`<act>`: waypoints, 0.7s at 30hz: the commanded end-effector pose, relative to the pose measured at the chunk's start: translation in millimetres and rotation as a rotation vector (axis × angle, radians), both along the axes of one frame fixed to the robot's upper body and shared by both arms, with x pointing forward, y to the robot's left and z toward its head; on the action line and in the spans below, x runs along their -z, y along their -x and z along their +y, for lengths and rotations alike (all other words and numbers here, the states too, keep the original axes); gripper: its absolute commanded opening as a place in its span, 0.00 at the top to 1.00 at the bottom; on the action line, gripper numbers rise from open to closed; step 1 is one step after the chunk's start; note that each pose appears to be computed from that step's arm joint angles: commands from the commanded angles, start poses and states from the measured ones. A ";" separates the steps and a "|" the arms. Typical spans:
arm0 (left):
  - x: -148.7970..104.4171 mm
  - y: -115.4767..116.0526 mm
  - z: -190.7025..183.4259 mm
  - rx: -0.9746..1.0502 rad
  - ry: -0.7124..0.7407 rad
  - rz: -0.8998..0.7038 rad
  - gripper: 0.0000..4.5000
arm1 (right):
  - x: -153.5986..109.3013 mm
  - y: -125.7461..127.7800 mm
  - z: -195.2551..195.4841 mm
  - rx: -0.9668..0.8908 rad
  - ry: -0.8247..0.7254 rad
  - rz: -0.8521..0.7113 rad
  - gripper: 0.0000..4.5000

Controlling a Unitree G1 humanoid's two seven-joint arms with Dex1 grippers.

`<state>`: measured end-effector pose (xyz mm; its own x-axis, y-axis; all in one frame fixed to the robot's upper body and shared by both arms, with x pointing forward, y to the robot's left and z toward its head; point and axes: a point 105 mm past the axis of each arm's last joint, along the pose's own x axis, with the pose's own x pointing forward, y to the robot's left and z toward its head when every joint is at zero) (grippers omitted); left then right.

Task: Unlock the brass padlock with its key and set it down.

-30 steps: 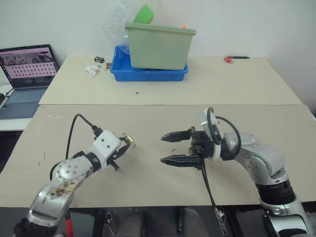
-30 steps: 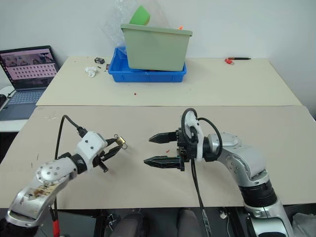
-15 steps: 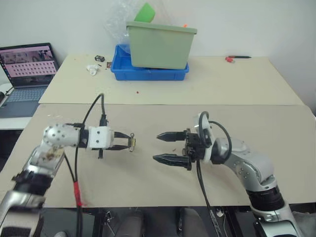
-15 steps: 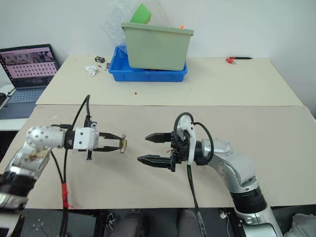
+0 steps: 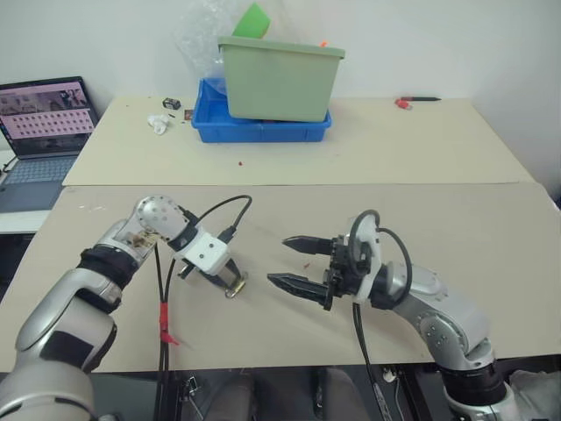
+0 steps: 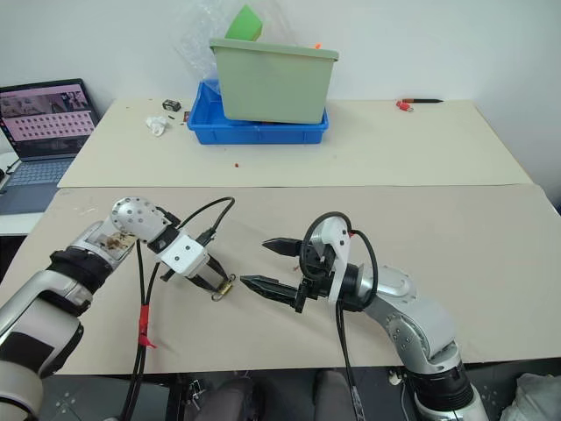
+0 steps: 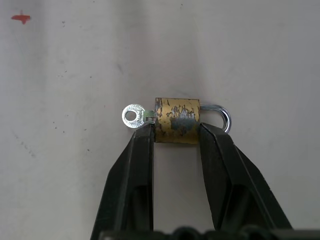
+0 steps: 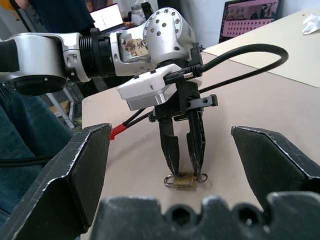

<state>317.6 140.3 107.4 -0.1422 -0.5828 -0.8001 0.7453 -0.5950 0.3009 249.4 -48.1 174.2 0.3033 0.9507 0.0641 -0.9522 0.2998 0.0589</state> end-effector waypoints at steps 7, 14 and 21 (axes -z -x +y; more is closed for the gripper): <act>-17.7 -8.5 -3.6 0.046 0.040 -0.091 0.01 | -15.0 3.5 -1.7 -0.010 -0.025 -0.060 0.00; -48.4 -12.4 4.9 0.005 0.093 -0.165 0.01 | -14.5 -1.9 -0.8 -0.045 -0.022 -0.059 0.00; -95.1 4.8 21.3 -0.143 0.255 -0.187 0.01 | -14.1 -4.5 3.5 -0.101 -0.013 -0.057 0.00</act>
<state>319.5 166.7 180.7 0.0660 -0.7052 -0.7060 0.7275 -0.4502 0.5177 256.8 -45.1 177.2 0.2285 0.9718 0.0580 -0.9727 0.2254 0.0547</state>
